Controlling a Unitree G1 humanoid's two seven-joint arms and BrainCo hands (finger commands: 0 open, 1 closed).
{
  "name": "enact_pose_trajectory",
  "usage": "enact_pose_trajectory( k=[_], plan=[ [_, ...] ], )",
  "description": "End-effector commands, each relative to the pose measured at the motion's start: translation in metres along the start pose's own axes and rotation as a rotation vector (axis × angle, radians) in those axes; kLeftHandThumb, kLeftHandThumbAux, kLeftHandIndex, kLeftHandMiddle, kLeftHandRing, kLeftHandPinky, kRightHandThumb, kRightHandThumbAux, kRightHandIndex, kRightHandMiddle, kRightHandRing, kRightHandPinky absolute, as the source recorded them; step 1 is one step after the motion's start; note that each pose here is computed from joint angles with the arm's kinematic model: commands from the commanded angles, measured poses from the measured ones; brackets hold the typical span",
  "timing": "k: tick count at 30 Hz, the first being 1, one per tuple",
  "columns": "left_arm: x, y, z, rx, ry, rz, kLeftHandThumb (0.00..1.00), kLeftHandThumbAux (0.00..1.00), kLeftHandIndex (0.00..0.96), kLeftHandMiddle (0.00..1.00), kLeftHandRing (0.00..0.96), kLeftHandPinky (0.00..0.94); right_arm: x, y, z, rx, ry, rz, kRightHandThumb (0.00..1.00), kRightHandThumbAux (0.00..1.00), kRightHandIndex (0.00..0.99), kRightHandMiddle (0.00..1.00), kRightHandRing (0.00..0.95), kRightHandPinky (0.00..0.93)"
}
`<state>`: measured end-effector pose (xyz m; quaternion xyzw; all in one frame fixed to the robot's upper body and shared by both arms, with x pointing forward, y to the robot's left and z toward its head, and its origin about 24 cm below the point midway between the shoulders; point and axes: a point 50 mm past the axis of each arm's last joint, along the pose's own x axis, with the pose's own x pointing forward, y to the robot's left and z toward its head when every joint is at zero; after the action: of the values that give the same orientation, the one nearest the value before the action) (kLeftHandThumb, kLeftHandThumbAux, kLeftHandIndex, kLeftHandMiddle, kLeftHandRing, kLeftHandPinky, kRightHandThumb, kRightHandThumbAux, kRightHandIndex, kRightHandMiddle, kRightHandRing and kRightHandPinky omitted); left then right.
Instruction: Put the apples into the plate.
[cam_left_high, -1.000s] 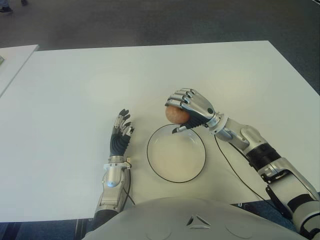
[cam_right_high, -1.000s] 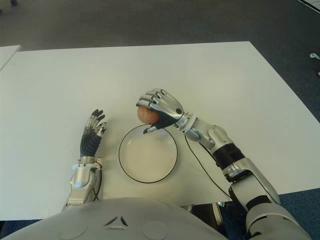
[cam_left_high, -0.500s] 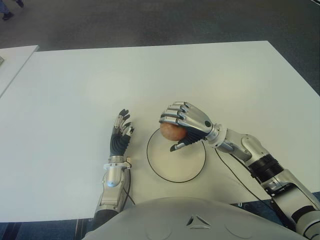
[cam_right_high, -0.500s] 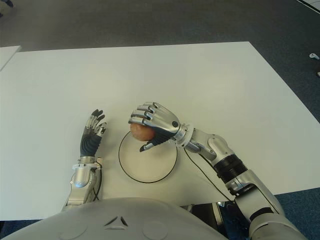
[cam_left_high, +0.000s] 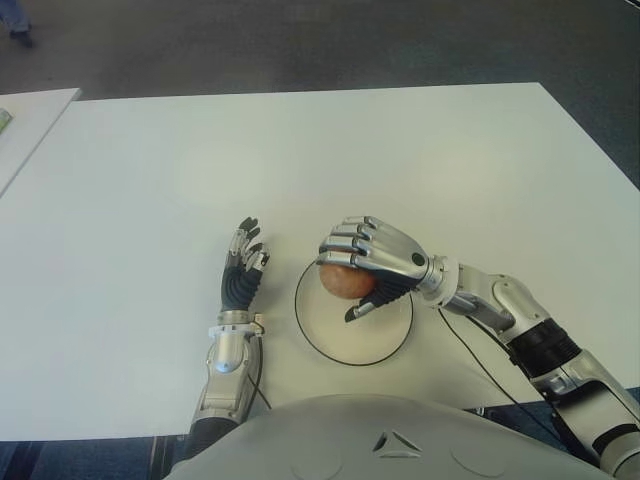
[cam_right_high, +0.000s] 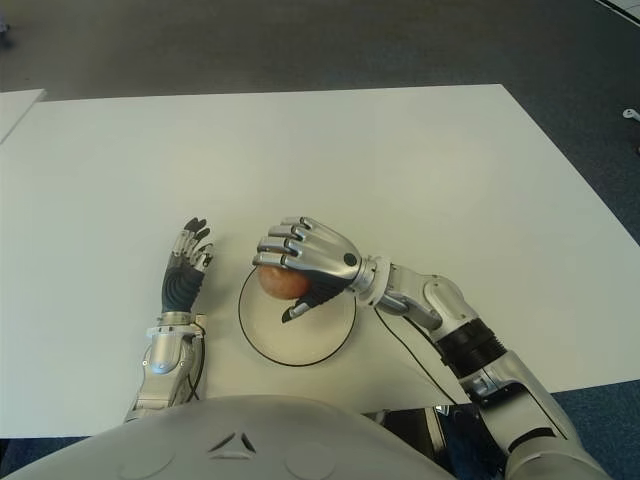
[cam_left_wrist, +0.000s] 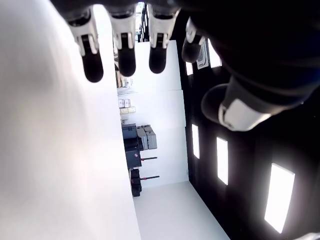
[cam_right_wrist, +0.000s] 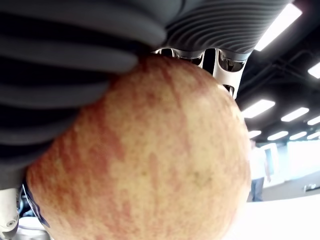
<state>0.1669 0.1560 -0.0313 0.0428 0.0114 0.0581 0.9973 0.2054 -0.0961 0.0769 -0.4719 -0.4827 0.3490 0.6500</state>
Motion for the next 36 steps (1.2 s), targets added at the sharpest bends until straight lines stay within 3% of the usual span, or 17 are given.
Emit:
enact_pose_trajectory(
  k=[1,25,36],
  plan=[
    [-0.025,-0.005,-0.034,0.020,0.215,-0.010,0.071,0.528,0.071,0.109,0.122,0.185,-0.001,-0.001,0.005,0.017,-0.003,0.006,0.729,0.705,0.443,0.853,0.859,0.880],
    [-0.025,-0.005,-0.032,0.016,0.214,-0.026,0.064,0.523,0.068,0.108,0.119,0.178,-0.011,0.013,0.014,0.033,0.020,0.141,0.729,0.702,0.444,0.818,0.840,0.868],
    [-0.025,-0.004,-0.033,0.011,0.217,-0.023,0.060,0.510,0.064,0.105,0.112,0.179,-0.014,0.023,0.006,0.027,0.047,0.169,0.731,0.701,0.445,0.819,0.841,0.862]
  ],
)
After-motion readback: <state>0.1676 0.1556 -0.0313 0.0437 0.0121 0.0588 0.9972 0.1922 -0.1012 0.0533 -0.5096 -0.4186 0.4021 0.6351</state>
